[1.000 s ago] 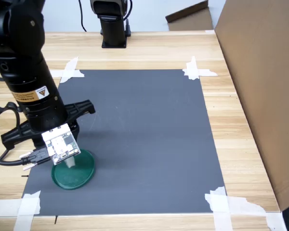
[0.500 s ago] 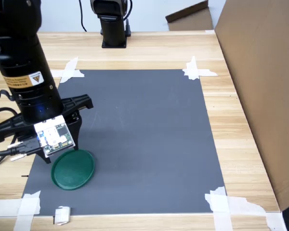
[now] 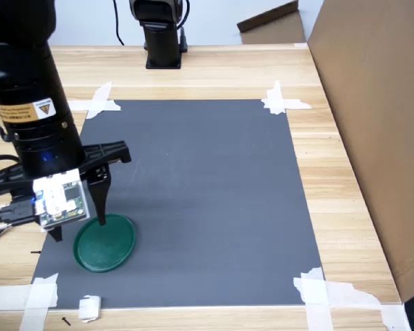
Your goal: Grasp a white terminal and put it in the green lid.
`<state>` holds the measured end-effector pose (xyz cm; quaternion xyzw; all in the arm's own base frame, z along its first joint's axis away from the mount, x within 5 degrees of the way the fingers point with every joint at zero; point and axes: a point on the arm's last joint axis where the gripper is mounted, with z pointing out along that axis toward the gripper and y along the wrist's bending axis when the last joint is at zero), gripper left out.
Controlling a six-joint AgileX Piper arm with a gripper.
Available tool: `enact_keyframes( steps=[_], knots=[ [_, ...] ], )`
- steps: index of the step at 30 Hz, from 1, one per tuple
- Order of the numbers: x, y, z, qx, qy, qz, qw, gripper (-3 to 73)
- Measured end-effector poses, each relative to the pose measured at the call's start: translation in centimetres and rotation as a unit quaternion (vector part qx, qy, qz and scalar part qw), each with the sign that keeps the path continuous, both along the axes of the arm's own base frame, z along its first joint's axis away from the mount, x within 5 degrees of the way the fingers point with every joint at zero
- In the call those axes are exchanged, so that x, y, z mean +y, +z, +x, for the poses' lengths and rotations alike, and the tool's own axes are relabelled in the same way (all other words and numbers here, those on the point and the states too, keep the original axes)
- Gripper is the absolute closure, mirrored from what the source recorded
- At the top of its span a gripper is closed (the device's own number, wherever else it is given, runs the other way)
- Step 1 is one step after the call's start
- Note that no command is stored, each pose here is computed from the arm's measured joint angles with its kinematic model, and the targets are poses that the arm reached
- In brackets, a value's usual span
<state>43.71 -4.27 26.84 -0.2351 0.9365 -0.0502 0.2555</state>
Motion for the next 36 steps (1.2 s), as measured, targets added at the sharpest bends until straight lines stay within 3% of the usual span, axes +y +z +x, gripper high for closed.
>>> enact_keyframes(
  steps=[13,27,36],
  knots=[
    [-0.1,-1.3,1.3,0.038,-0.013,0.015,0.999,19.8],
    [0.0,1.4,1.5,0.033,-0.055,0.041,0.997,19.9],
    [-0.3,-0.3,3.7,0.037,-0.054,0.041,0.997,19.9]
  ],
)
